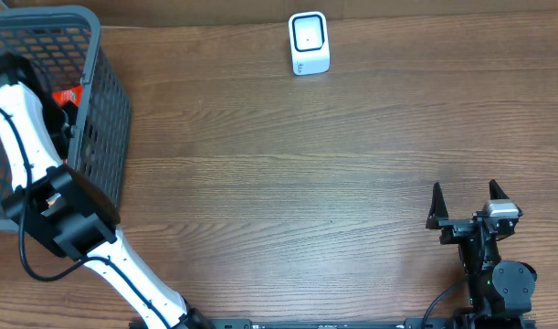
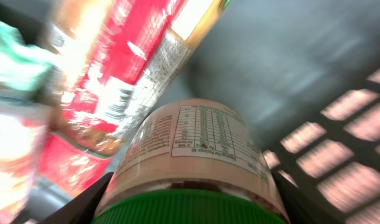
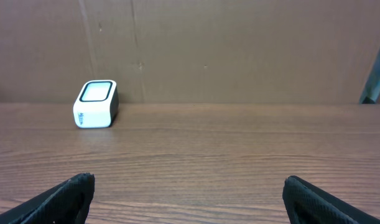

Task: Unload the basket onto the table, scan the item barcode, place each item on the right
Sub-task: 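Grasp the green-capped jar inside the basket with the left gripper, then carry the jar to the white scanner with the left gripper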

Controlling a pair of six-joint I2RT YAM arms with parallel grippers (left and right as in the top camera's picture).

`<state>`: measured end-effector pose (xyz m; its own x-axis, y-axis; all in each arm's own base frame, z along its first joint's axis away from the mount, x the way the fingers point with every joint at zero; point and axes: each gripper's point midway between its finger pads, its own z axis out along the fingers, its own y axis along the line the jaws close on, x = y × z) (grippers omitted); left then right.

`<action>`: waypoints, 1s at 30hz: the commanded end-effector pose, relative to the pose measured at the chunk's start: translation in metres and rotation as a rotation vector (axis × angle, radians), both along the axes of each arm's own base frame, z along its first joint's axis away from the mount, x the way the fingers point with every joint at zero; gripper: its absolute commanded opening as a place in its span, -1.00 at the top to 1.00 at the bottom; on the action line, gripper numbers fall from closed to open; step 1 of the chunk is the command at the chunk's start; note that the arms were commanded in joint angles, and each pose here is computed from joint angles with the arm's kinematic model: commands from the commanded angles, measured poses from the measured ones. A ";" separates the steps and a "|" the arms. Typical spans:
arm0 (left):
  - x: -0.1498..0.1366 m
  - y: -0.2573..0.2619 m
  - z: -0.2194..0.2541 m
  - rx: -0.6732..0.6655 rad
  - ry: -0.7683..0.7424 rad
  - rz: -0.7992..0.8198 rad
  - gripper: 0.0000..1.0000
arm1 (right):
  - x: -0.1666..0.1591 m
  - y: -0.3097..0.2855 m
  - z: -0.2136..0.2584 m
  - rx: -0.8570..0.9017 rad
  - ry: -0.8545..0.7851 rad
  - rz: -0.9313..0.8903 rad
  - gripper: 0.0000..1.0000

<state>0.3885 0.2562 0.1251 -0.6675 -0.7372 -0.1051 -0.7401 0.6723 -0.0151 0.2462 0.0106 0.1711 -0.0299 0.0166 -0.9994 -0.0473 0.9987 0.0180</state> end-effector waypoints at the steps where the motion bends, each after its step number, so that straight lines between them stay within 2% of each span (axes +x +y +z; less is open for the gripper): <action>1: 0.007 0.013 0.050 0.064 -0.106 0.013 -0.08 | 0.000 -0.001 -0.001 -0.001 -0.006 -0.006 -1.00; 8: -0.001 0.007 0.131 0.135 -0.238 0.055 0.03 | 0.000 -0.002 -0.001 -0.001 -0.006 -0.006 -1.00; 10: 0.003 0.000 0.154 0.140 -0.318 0.018 0.14 | 0.000 -0.001 -0.001 -0.001 -0.006 -0.006 -1.00; 17: -0.024 -0.022 0.233 0.220 -0.494 0.054 0.12 | 0.000 -0.001 -0.001 -0.001 -0.006 -0.006 -1.00; 30: -0.058 -0.131 0.334 0.226 -0.782 -0.158 0.12 | 0.000 -0.001 -0.001 -0.001 -0.006 -0.006 -1.00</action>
<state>0.3358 0.1579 0.4359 -0.4429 -0.5872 -0.6775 -0.5553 0.7730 -0.3069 0.2462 0.0106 0.1711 -0.0299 0.0170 -0.9994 -0.0473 0.9987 0.0184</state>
